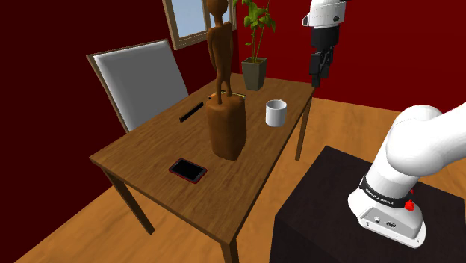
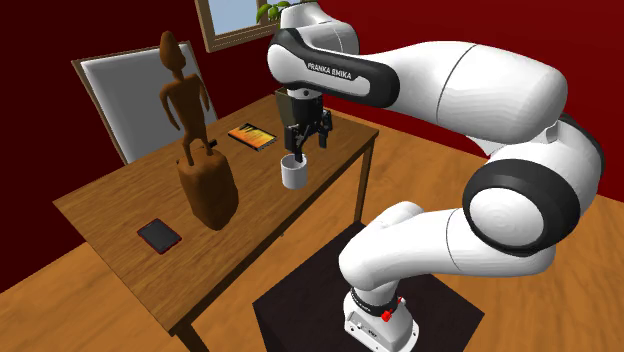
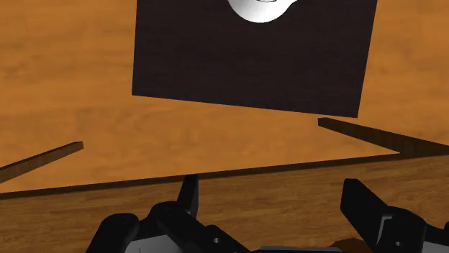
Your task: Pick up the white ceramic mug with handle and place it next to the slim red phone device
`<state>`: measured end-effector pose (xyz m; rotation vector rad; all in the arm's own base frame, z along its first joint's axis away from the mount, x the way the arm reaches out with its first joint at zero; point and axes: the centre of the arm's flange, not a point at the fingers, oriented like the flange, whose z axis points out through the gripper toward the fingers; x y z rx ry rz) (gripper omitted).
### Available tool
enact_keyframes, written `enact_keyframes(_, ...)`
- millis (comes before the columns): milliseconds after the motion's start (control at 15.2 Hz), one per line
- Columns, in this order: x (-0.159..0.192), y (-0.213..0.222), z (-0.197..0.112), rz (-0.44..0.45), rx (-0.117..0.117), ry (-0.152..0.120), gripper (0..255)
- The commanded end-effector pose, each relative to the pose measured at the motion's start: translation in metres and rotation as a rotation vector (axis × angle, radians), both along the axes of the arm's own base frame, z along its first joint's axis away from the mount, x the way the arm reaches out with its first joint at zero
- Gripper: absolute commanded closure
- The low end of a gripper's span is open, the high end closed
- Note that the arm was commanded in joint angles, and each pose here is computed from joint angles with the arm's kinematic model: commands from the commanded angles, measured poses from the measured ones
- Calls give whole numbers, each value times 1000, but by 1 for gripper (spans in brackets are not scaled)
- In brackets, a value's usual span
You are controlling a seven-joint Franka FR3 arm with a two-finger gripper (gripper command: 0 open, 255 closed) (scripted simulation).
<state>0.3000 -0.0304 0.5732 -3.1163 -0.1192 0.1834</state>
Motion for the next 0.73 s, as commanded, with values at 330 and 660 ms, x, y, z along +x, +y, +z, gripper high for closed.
enact_keyframes(330,36,-10,-47,-15,-7,-53,0)
enact_keyframes(660,75,-21,-91,-31,-15,-107,0)
